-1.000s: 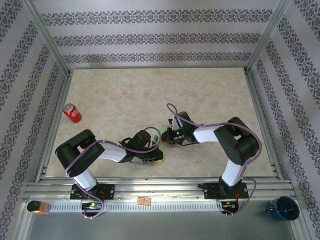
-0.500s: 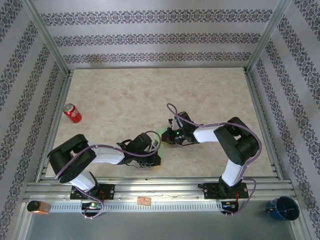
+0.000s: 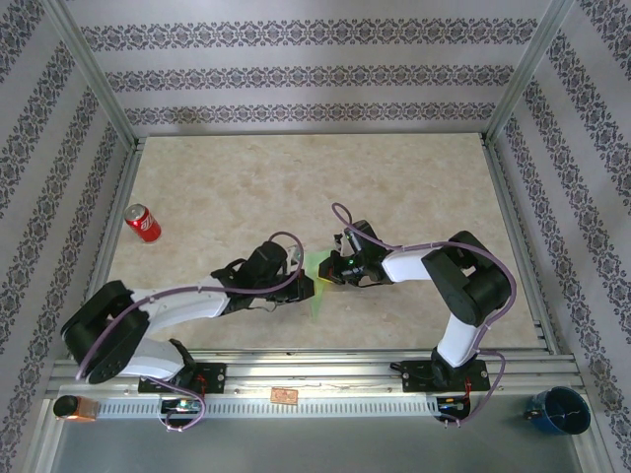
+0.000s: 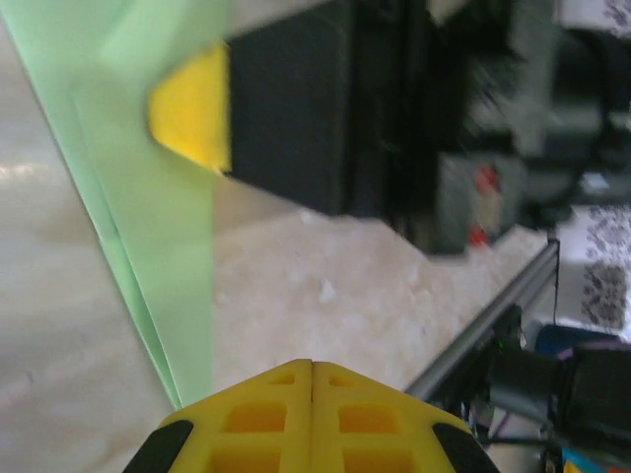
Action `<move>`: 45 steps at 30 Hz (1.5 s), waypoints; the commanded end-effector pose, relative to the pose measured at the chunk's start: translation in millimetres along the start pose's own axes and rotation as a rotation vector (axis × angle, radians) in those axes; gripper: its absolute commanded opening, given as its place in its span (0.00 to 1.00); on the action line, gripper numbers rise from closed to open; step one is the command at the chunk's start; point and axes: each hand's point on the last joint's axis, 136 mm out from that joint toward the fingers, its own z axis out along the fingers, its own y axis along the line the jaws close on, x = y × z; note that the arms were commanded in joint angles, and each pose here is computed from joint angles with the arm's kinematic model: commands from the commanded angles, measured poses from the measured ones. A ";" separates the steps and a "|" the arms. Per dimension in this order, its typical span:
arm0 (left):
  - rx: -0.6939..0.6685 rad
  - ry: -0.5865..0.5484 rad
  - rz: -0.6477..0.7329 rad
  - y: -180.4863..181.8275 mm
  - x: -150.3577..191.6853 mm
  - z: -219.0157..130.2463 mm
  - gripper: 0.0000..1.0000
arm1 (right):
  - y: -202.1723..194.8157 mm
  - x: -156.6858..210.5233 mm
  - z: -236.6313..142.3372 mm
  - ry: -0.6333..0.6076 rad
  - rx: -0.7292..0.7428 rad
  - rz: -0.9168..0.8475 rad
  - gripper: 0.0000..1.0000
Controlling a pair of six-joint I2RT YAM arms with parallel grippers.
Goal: Fold a paper plane with a square sheet of paper (pick it up from the middle)
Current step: Fold the wing for the fifth time at the center of the table.
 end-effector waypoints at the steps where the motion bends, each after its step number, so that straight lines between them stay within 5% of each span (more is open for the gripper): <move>1: 0.006 -0.024 -0.030 -2.1 -17.0 13.3 0.00 | -50.1 20.2 5.3 0.000 0.181 0.119 0.00; 16: -0.047 -0.017 -0.074 29.3 -19.9 51.4 0.00 | -42.6 23.5 4.3 -0.024 0.160 0.134 0.00; 30: -0.168 0.120 -0.129 103.0 49.6 37.5 0.00 | -22.3 3.8 -15.0 -0.061 0.104 0.040 0.02; 45: -0.231 0.223 -0.011 100.0 56.2 28.7 0.00 | 8.7 2.8 -26.2 -0.044 0.013 -0.086 0.03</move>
